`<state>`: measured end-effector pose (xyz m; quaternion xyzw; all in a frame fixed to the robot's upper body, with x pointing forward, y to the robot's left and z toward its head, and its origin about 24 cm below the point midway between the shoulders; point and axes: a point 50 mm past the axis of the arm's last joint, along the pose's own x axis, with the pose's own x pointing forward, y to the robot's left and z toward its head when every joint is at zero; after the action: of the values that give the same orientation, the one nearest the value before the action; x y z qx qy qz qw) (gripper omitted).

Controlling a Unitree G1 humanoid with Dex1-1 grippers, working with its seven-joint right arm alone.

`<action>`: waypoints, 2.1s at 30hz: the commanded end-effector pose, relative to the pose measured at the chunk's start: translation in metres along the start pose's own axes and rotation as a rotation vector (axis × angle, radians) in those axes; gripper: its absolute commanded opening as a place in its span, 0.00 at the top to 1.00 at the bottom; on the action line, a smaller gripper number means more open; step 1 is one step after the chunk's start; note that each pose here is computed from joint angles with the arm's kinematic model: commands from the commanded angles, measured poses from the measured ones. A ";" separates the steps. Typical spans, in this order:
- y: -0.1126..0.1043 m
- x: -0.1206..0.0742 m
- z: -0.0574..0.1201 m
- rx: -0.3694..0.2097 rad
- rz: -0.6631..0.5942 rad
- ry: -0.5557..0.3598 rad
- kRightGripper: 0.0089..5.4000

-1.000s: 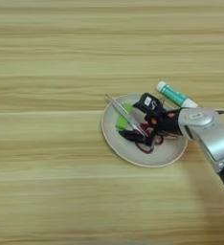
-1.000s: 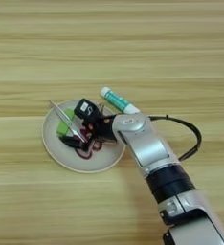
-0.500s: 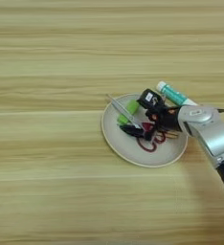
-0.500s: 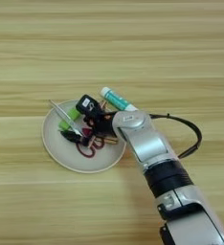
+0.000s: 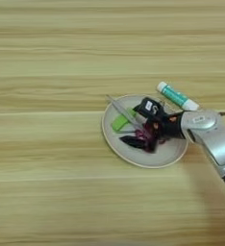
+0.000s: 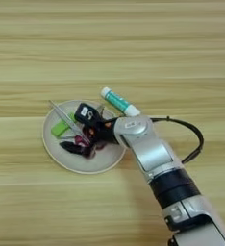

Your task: Move the objects on the table

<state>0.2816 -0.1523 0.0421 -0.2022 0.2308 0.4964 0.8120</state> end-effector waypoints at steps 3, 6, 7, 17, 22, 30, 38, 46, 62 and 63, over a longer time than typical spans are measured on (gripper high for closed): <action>0.001 -0.009 -0.003 -0.049 0.010 0.044 0.00; 0.005 -0.010 -0.003 -0.058 0.033 0.040 0.00; 0.006 -0.010 -0.002 -0.060 0.040 0.039 0.00; 0.012 -0.012 -0.001 -0.071 0.071 0.031 0.00; 0.010 -0.012 0.001 -0.071 0.058 0.021 0.00; 0.007 -0.011 0.003 -0.068 0.034 0.006 0.16; 0.005 -0.011 0.004 -0.064 0.018 0.001 0.28; 0.003 -0.011 0.005 -0.062 0.009 -0.001 0.41; 0.002 -0.011 0.009 -0.069 0.002 -0.013 0.66; 0.002 -0.011 0.010 -0.070 0.003 -0.015 0.67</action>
<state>0.2653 -0.1474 0.0410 -0.1901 0.2269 0.5354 0.7910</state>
